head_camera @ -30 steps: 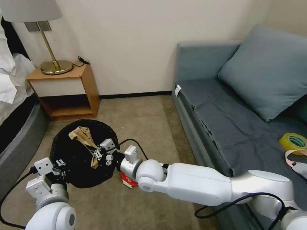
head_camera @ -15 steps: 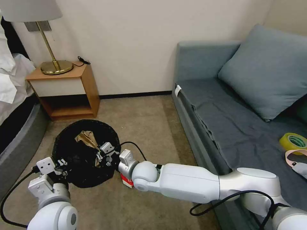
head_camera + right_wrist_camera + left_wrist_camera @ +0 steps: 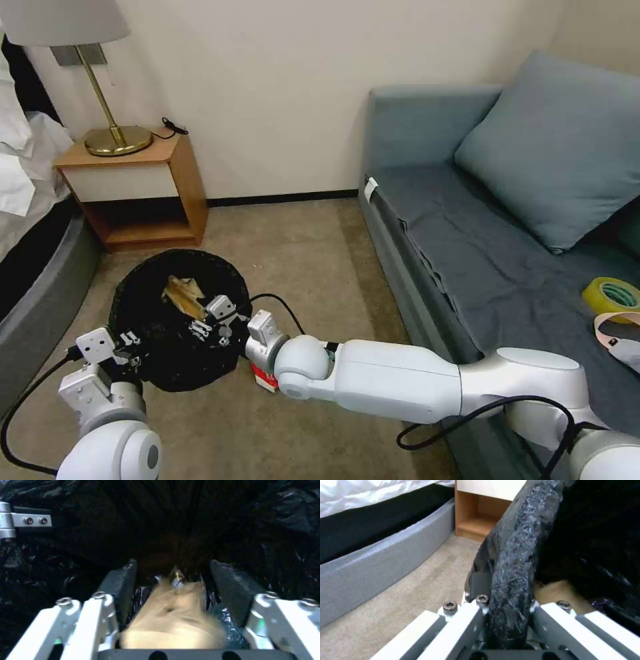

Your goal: Pick up the trash bin, then pick up the garbage on the floor and place it into the trash bin.

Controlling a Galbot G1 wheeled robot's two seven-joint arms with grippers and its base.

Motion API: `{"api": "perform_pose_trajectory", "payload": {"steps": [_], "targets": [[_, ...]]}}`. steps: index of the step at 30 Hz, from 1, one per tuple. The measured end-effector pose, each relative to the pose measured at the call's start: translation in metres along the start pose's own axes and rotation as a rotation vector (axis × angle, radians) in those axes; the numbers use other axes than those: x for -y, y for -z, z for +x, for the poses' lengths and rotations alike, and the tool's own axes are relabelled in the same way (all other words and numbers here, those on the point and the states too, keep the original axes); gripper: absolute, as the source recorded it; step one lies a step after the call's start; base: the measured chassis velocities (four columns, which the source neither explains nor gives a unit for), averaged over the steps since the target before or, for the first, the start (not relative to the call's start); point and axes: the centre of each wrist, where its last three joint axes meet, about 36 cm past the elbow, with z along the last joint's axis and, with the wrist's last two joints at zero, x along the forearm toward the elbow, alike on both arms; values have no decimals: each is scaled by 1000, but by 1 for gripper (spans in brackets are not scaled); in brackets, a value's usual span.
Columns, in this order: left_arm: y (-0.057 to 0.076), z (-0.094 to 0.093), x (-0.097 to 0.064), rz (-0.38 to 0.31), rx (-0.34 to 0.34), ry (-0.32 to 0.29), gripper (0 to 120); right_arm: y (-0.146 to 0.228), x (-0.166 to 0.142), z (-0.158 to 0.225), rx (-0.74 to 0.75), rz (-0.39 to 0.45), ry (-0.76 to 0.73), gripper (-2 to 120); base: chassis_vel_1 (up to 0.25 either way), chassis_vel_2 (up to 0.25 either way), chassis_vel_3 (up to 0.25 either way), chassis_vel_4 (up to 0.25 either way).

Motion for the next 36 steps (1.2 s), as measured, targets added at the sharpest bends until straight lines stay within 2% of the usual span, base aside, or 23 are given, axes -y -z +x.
{"api": "perform_pose_trajectory", "payload": {"steps": [3, 5, 7, 11, 18, 22, 25, 27, 29, 31, 35, 36], "targets": [[0, 1, 0, 1, 0, 1, 2, 3, 0, 0, 6, 0, -1, 74, 0, 0, 0, 0], [0, 1, 0, 1, 0, 1, 2, 5, 0, 0, 11, 0, -3, 77, 0, 0, 0, 0], [0, 1, 0, 0, 0, 1, 2, 11, 1, 1, 27, -2, -8, 89, 0, 0, 0, 0], [0, 1, -1, -1, 2, 4, 2, 27, 3, 4, 60, -8, -21, 99, 0, 0, 0, 0], [0, 0, -3, -1, 3, 9, 2, 62, 19, 17, 128, -4, -59, 100, 0, 0, 0, 0], [0, -1, -5, 0, 4, 14, 2, 82, 43, 35, 178, 15, -117, 100, 0, 0, 0, 0], [0, -2, -8, 2, 4, 18, 2, 91, 76, 64, 200, 41, -205, 100, 0, 0, 0, 0], [0, -2, -8, 2, 4, 18, 2, 91, 79, 67, 197, 48, -213, 100, 0, 0, 0, 0], [1, -3, -11, 1, 8, 22, 2, 81, 106, 94, 133, 130, -261, 100, 0, 0, 0, 0], [2, -3, -11, 1, 9, 23, 2, 80, 108, 95, 126, 135, -262, 100, 0, 0, 0, 0], [6, -2, -14, 2, 22, 29, 2, 44, 130, 103, -54, 170, -281, 100, 0, 0, 0, 0], [6, -2, -14, 2, 22, 29, 2, 44, 130, 103, -54, 170, -281, 100, 0, 0, 0, 0]]}}
